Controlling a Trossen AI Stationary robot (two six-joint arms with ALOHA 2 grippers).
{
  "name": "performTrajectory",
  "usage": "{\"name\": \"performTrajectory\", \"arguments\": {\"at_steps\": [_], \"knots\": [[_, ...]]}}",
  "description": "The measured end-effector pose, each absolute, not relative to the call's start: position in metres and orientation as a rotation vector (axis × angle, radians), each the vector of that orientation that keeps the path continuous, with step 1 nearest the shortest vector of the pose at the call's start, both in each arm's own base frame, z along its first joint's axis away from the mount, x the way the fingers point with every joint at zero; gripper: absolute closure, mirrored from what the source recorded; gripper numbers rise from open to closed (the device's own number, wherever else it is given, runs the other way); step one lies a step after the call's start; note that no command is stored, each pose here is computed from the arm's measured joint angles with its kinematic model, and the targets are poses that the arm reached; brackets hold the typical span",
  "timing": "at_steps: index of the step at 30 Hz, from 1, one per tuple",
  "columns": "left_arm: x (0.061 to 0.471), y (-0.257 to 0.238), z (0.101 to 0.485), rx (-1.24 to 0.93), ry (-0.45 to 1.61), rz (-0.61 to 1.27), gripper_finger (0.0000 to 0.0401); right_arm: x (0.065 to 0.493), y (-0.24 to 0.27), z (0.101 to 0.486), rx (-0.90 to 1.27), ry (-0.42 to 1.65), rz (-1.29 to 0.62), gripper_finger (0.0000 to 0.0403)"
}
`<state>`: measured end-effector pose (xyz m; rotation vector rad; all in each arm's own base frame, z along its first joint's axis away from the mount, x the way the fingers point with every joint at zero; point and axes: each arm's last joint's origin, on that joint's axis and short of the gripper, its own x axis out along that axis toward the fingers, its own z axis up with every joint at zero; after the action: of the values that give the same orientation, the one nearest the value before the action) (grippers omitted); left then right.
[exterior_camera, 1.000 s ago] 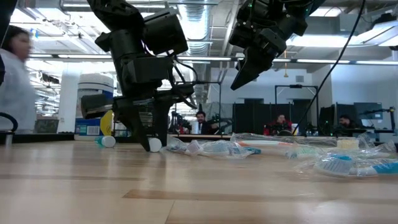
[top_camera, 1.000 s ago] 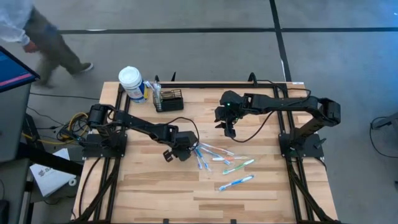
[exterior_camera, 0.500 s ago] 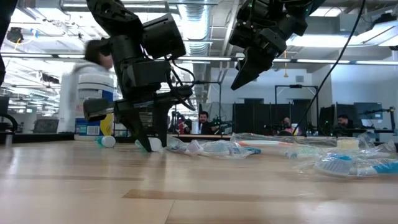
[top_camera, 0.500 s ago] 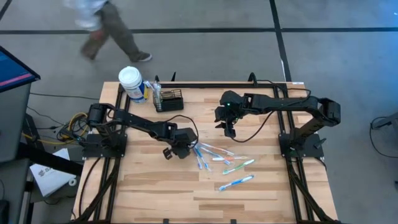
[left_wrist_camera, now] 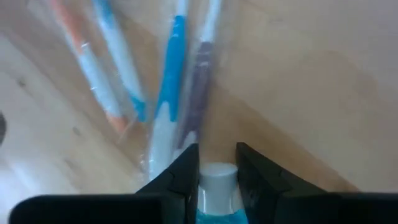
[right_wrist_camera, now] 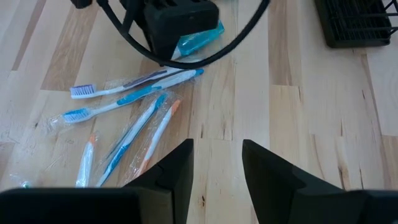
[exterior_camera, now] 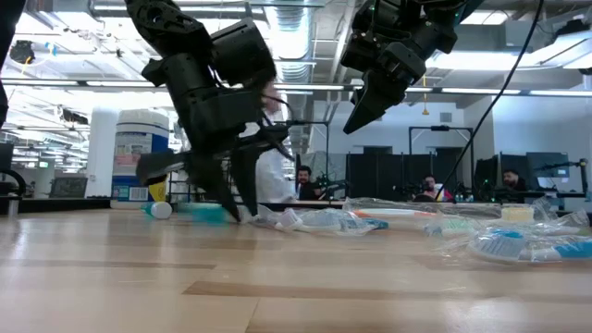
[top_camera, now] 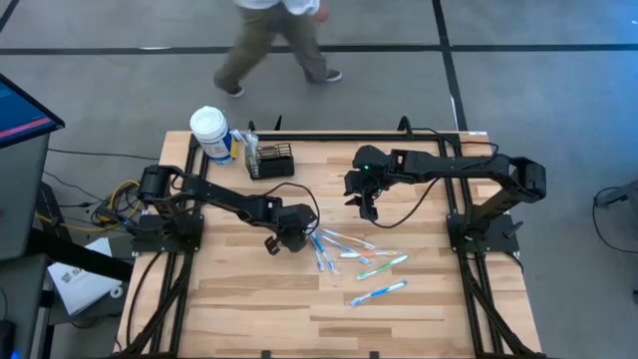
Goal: Pick & Place toothbrushing station
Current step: Put the bottom blue mouthwash into the black wire organizer
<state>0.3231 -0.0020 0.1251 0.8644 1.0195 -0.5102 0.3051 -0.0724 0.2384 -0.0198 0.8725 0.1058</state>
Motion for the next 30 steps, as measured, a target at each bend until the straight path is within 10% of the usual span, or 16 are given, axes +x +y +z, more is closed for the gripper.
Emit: {"name": "performTrajectory", "arguments": {"at_steps": [8,30], "knots": [[0.319,-0.002,0.130,0.779,1.029,-0.479,0.0399,0.305,-0.072,0.238,-0.020,0.873,0.106,0.0275],[0.256,-0.034,0.207,0.377,0.940,-0.219,0.0388,0.305,-0.070,0.238,-0.020,0.881,0.112,0.0275]]}}
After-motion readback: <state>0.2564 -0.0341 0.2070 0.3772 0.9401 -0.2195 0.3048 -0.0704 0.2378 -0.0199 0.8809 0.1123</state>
